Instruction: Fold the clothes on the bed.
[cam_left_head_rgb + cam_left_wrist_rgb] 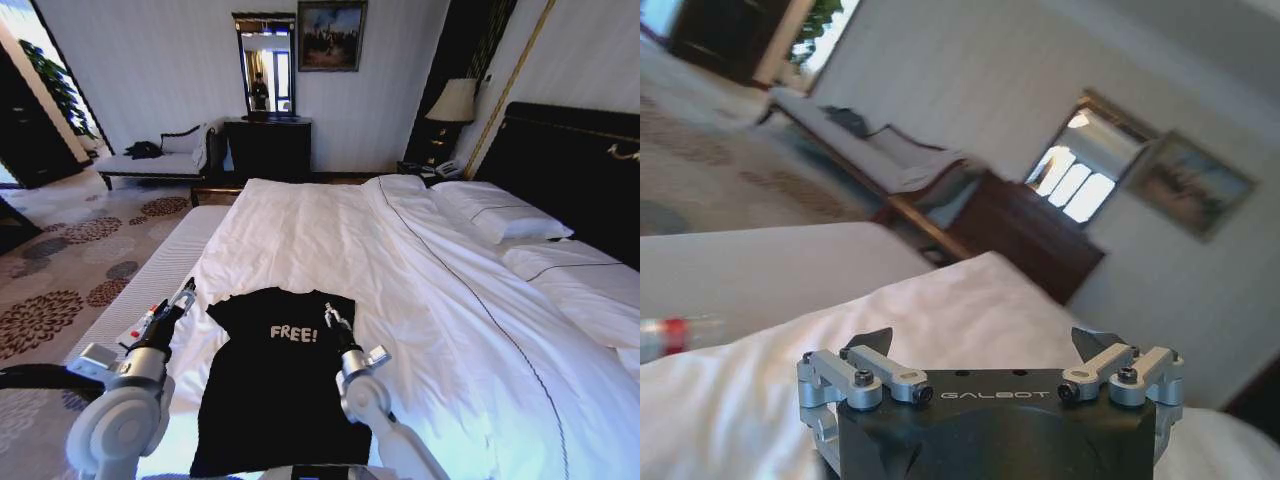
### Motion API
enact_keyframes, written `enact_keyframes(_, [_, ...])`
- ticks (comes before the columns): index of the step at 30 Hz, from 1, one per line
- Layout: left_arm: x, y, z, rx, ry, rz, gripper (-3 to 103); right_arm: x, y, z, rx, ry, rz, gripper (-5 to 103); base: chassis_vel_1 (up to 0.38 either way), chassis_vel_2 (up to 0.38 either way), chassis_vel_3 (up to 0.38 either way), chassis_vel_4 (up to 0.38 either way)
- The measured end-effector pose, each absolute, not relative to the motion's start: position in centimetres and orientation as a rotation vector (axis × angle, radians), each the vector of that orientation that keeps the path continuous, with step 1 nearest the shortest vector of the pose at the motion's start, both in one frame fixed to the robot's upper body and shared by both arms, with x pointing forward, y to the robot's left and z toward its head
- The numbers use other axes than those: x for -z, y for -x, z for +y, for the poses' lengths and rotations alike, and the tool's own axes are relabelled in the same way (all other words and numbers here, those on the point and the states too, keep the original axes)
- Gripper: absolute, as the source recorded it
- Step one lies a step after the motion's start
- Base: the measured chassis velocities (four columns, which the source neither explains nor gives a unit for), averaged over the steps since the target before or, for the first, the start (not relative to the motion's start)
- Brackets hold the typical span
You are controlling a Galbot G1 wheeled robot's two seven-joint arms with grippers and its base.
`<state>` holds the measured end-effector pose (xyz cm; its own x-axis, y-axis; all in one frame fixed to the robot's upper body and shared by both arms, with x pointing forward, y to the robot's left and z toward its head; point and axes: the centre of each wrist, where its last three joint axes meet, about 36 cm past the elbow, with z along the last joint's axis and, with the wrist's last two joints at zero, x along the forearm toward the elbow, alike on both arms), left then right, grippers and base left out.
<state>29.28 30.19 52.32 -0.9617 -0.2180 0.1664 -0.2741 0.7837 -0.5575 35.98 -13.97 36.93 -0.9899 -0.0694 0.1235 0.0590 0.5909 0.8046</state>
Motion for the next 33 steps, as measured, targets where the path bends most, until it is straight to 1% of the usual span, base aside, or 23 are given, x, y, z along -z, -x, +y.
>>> enact_keyframes(2, [-49.8, -31.4, 32.0, -0.91, -0.476, -2.815, 100, -37.1, -36.6, -15.1, 1.359, 0.091, -2.691, 79, 0.0, 0.0, 0.0, 0.0])
enact_keyframes(3, [-49.8, -31.4, 32.0, -0.91, -0.476, -2.815, 100, -37.1, -36.6, -15.1, 1.359, 0.091, -2.691, 79, 0.0, 0.0, 0.0, 0.0])
enact_keyframes(4, [-48.5, -32.5, 32.9, -0.913, -0.503, -2.78, 100, -37.2, -36.8, -15.5, 1.365, 0.114, -2.702, 84, 0.0, 0.0, 0.0, 0.0])
enact_keyframes(5, [-47.9, -33.0, 33.2, -0.916, -0.513, -2.763, 100, -37.2, -36.8, -15.7, 1.366, 0.122, -2.707, 84, 0.0, 0.0, 0.0, 0.0])
enact_keyframes(6, [-46.4, -34.4, 33.6, -0.934, -0.509, -2.712, 100, -37.3, -36.8, -15.8, 1.37, 0.125, -2.721, 89, 0.0, 0.0, 0.0, 0.0])
enact_keyframes(7, [-44.4, -36.6, 33.7, -0.939, -0.493, -2.661, 100, -37.3, -36.7, -15.4, 1.371, 0.12, -2.729, 98, 0.0, 0.0, 0.0, 0.0])
enact_keyframes(8, [-43.8, -37.3, 33.7, -0.942, -0.485, -2.649, 100, -37.3, -36.7, -15.3, 1.371, 0.118, -2.73, 99, 0.0, 0.0, 0.0, 0.0])
enact_keyframes(9, [-43.8, -37.3, 33.7, -0.942, -0.485, -2.649, 100, -37.3, -36.7, -15.3, 1.371, 0.118, -2.73, 99, 0.0, 0.0, 0.0, 0.0])
enact_keyframes(13, [-41.1, -40.7, 33.4, -1.045, -0.396, -2.536, 100, -36.7, -36.7, -14.6, 1.351, 0.125, -2.729, 100, 0.0, 0.0, 0.0, 0.0])
enact_keyframes(20, [-38.7, -42.5, 33.7, -1.112, -0.353, -2.464, 100, -36.4, -36.6, -14.6, 1.323, 0.139, -2.728, 100, 0.0, 0.0, 0.0, 0.0])
enact_keyframes(26, [-36.9, -43.5, 33.7, -1.104, -0.377, -2.42, 100, -36.4, -36.2, -15.1, 1.301, 0.158, -2.727, 100, 0.0, 0.0, 0.0, 0.0])
enact_keyframes(30, [-36.0, -43.7, 33.1, -1.056, -0.387, -2.406, 100, -36.4, -36.2, -15.4, 1.295, 0.179, -2.727, 100, 0.0, 0.0, 0.0, 0.0])
enact_keyframes(33, [-35.6, -42.9, 33.0, -1.012, -0.394, -2.398, 100, -36.2, -36.3, -15.4, 1.295, 0.191, -2.723, 100, 0.0, 0.0, 0.0, 0.0])
